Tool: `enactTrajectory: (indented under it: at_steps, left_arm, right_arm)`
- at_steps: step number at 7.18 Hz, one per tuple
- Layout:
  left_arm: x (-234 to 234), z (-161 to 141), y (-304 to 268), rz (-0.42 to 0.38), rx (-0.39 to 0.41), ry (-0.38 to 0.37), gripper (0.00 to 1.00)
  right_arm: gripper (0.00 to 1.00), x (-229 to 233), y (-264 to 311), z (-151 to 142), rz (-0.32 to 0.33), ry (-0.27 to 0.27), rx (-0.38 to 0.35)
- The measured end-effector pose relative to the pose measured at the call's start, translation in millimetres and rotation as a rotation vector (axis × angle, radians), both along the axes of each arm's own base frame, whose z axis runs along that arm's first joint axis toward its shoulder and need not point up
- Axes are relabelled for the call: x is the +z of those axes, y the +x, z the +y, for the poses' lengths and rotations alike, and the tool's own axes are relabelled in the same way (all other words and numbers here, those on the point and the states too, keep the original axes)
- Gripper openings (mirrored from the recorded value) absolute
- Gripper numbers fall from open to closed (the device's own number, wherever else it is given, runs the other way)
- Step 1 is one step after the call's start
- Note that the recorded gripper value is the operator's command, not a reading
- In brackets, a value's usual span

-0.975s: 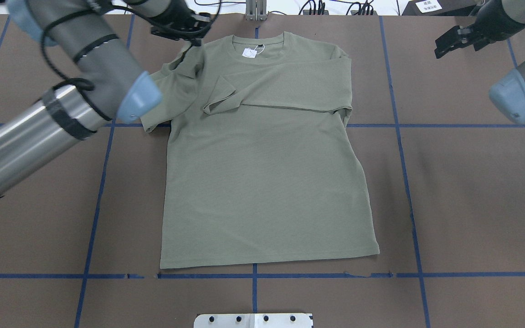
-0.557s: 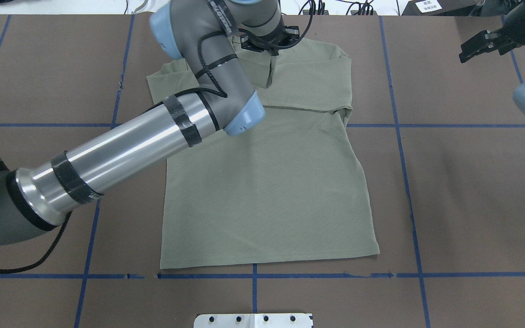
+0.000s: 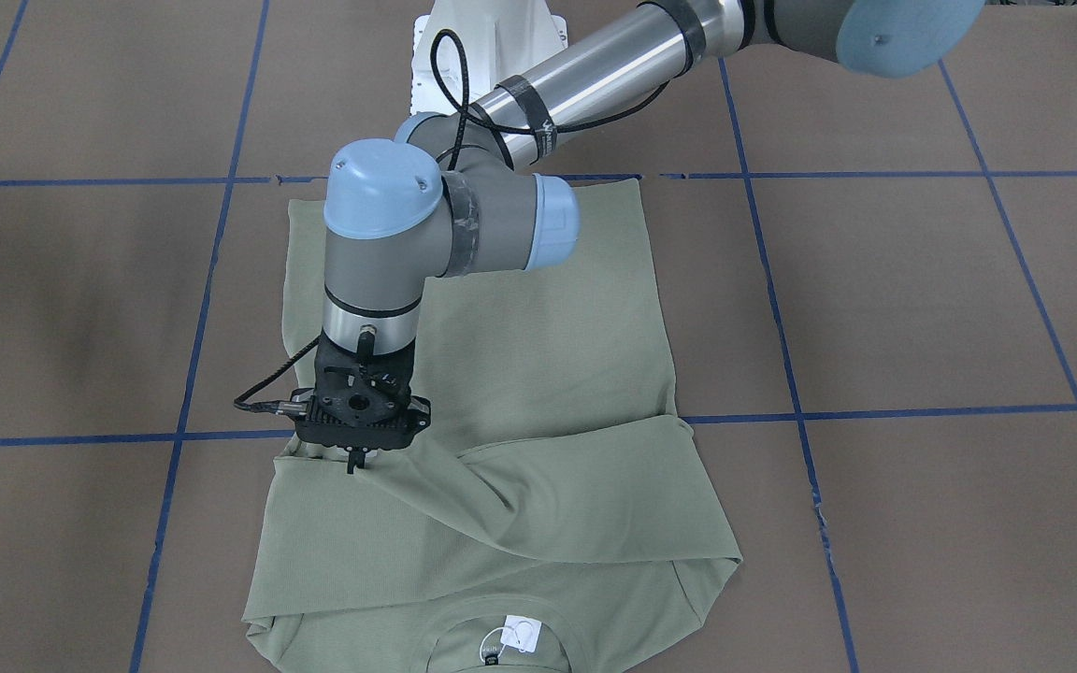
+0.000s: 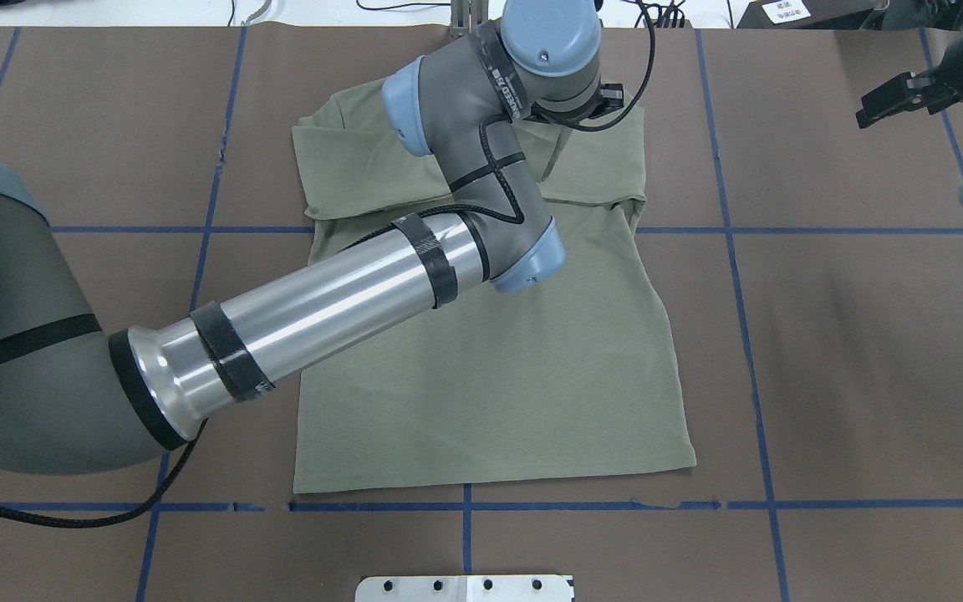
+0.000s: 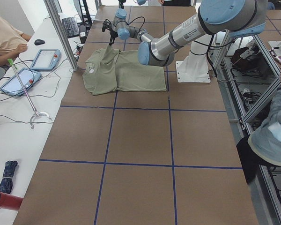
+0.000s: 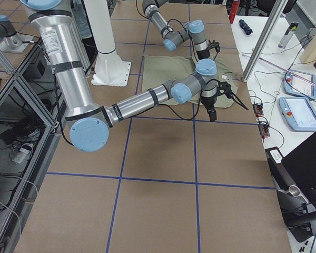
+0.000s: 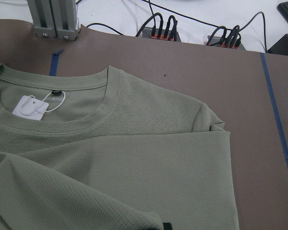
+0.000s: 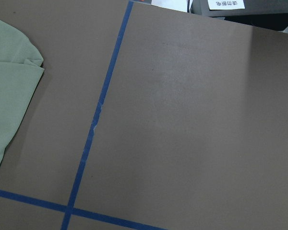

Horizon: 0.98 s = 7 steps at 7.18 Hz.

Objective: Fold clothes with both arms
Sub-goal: 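Carry the other sleeve with the left gripper across the chest and release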

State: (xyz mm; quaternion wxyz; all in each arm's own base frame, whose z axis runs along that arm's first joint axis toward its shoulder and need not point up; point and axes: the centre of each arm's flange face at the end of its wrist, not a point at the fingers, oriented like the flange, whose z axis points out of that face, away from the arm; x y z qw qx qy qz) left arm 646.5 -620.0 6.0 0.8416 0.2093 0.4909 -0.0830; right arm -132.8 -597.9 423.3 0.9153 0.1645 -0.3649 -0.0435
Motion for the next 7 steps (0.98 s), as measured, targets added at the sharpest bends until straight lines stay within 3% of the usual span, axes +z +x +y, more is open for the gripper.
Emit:
enactTrajectory:
  at_steps: [1, 4, 5, 7]
  left_arm:
    - [-7.4, 10.9, 15.6, 0.019, -0.006, 0.027, 1.00]
    - [-13.7, 24.9, 21.3, 0.013, 0.034, 0.046, 1.00]
    - [-6.5, 26.3, 3.0, -0.030, 0.077, 0.047, 1.00]
    - [55.2, 47.2, -68.1, -0.096, 0.141, 0.089, 1.00]
  right_arm:
    - [1.00, -0.2, 0.0, 0.0, -0.001, -0.001, 0.002]
    - [1.00, -8.9, -6.3, -3.0, -0.006, 0.011, 0.000]
    - [1.00, -18.8, -20.5, -3.1, -0.016, 0.019, -0.013]
    - [1.00, -56.2, -75.1, 7.0, -0.088, -0.037, 0.039]
